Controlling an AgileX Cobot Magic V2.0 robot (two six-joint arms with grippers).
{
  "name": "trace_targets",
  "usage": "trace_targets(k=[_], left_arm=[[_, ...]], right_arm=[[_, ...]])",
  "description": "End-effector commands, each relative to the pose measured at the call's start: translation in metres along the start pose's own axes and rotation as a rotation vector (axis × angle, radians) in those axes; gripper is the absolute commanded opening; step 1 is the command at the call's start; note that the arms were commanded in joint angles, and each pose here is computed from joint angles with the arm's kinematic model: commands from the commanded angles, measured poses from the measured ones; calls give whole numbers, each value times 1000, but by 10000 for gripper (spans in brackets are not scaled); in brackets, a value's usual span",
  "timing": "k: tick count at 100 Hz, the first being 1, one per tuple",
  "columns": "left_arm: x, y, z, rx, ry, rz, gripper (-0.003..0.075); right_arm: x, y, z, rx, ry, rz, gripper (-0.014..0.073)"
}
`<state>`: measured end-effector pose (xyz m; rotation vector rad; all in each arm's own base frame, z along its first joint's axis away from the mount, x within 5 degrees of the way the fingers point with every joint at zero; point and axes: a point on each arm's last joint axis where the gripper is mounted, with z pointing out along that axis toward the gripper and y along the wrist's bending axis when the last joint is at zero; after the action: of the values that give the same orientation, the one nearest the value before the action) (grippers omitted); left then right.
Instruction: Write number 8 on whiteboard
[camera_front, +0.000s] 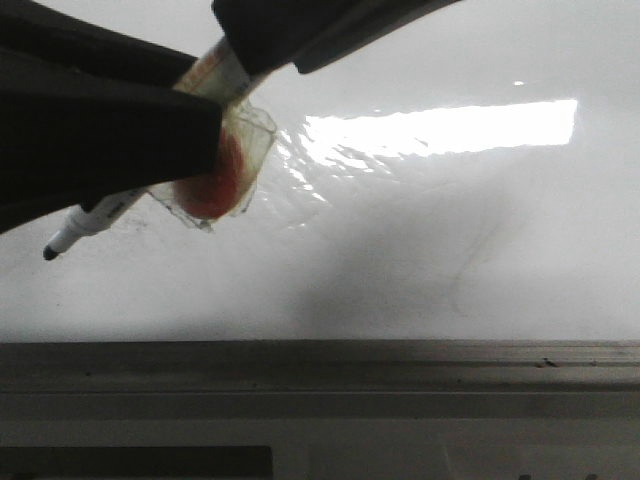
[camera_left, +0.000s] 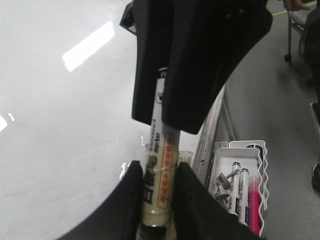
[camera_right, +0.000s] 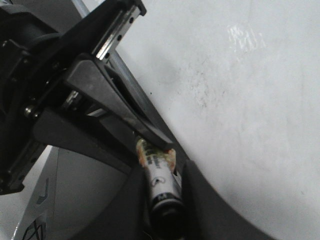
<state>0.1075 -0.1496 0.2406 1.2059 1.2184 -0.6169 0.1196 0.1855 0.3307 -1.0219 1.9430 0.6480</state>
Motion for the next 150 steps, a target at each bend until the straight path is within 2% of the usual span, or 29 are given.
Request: trace_targets(k=[1, 10, 16, 31, 42, 55, 72, 82, 101, 123, 150], left_arm=[[-19, 6, 0, -23, -130, -42, 174], [-19, 8, 0, -48, -130, -70, 352], [-19, 11, -1, -78, -128, -97, 403], [-21, 14, -12, -142, -62, -80, 395], [-25, 19, -34, -262, 10, -111, 395], [-37, 20, -68, -402, -14, -223, 395], [-42, 13, -100, -481, -9, -217, 379], [-41, 11, -109, -506, 3, -220, 365], [-42, 10, -111, -510, -3, -224, 365], [-42, 10, -111, -510, -3, -224, 365], [-42, 10, -111, -510, -3, -224, 365]], right_arm=[[-15, -4, -8, 32, -86, -41, -71], [-15, -4, -8, 32, -86, -41, -71], [-14, -4, -8, 31, -79, -41, -71], [-11, -4, -8, 29, -48, -22, -71], [-13, -4, -8, 28, -59, 9, -71], [-24, -5, -14, 36, -92, 38, -71], [-47, -16, -28, 78, -162, 86, -66], [-58, -28, -38, 147, -205, 66, -61], [-65, -51, -40, 235, -219, 121, -61], [-51, -60, 0, 220, -42, 173, -62], [-38, -55, -29, 255, 90, 127, -62]])
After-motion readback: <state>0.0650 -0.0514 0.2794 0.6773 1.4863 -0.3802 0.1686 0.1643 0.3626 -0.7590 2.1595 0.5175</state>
